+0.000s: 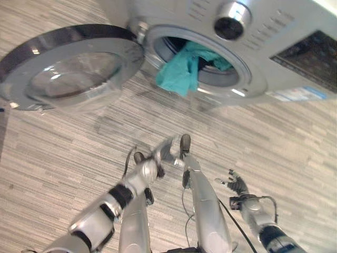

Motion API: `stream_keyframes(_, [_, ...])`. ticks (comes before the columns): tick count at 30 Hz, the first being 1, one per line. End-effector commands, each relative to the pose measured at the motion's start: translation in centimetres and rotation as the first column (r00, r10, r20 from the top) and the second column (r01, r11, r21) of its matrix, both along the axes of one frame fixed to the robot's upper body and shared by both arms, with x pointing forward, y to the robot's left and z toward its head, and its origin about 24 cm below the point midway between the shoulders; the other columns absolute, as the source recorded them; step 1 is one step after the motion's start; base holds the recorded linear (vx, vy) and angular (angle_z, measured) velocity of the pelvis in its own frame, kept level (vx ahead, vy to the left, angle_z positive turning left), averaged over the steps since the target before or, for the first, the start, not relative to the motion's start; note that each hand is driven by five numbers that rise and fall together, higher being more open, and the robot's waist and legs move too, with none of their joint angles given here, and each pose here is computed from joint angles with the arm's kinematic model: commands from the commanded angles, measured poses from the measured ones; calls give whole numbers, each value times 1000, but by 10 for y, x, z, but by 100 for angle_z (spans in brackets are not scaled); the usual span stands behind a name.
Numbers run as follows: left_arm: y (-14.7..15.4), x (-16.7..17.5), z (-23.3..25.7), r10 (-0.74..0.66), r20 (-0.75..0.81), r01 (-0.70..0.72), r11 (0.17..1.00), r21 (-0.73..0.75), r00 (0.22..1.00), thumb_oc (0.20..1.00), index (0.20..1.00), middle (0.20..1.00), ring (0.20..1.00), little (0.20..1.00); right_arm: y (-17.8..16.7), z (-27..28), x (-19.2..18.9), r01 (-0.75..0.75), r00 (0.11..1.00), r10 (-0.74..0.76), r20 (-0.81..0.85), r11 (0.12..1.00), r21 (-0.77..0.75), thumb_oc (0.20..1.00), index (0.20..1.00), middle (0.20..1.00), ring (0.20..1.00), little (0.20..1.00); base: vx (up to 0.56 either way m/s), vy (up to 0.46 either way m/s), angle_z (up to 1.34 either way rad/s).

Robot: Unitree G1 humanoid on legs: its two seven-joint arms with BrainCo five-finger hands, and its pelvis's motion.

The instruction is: Grab the laundry basket,head to the washer,open it,put in the laundry and shut it.

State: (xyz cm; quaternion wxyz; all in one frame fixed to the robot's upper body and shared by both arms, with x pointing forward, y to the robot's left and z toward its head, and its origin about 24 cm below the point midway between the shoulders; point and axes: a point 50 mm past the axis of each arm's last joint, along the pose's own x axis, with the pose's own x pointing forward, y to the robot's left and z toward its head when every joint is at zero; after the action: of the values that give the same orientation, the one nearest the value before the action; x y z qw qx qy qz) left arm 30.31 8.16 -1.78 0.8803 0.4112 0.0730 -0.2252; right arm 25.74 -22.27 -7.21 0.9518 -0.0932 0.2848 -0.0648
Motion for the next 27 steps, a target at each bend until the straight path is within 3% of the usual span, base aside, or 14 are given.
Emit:
stream_keyframes(1, [-4, 18, 31, 11, 158, -4, 999, -44, 987, 1000, 1000, 1000, 1000, 1000, -34, 10, 6, 90, 996, -92, -5, 988, -123, 1000, 1000, 1000, 1000, 1000, -34, 8, 32])
stream_keyframes(8, [52, -10, 3, 164, 88, -160, 986, -51, 983, 1000, 1000, 1000, 1000, 1000, -89, 71, 48, 261, 965, -243, 97, 919, -297, 1000, 1000, 1000, 1000, 1000, -18, 37, 30])
stream_keyframes(14, [79, -47, -8, 146, 28, -143, 987, -79, 989, 1000, 1000, 1000, 1000, 1000, -141, 118, 50, 409, 913, -374, 165, 838, -360, 1000, 1000, 1000, 1000, 1000, 2, 30, 17])
stream_keyframes(18, [98, -77, -13, 151, -66, -158, 979, -130, 986, 1000, 1000, 1000, 1000, 1000, -172, 142, 40, 527, 849, -483, 214, 801, -284, 1000, 1000, 1000, 1000, 1000, 0, 45, 33])
stream_keyframes(23, [110, -89, -16, 185, -97, -197, 971, -138, 978, 1000, 1000, 1000, 1000, 1000, -180, 157, 42, 563, 823, -511, 250, 793, -233, 1000, 1000, 1000, 1000, 1000, 0, 29, 15])
stream_keyframes(27, [112, -91, -5, 187, -80, -199, 960, -199, 979, 1000, 1000, 1000, 1000, 1000, -198, 186, 39, 647, 744, -579, 332, 749, -144, 1000, 1000, 1000, 1000, 1000, 2, 31, 8])
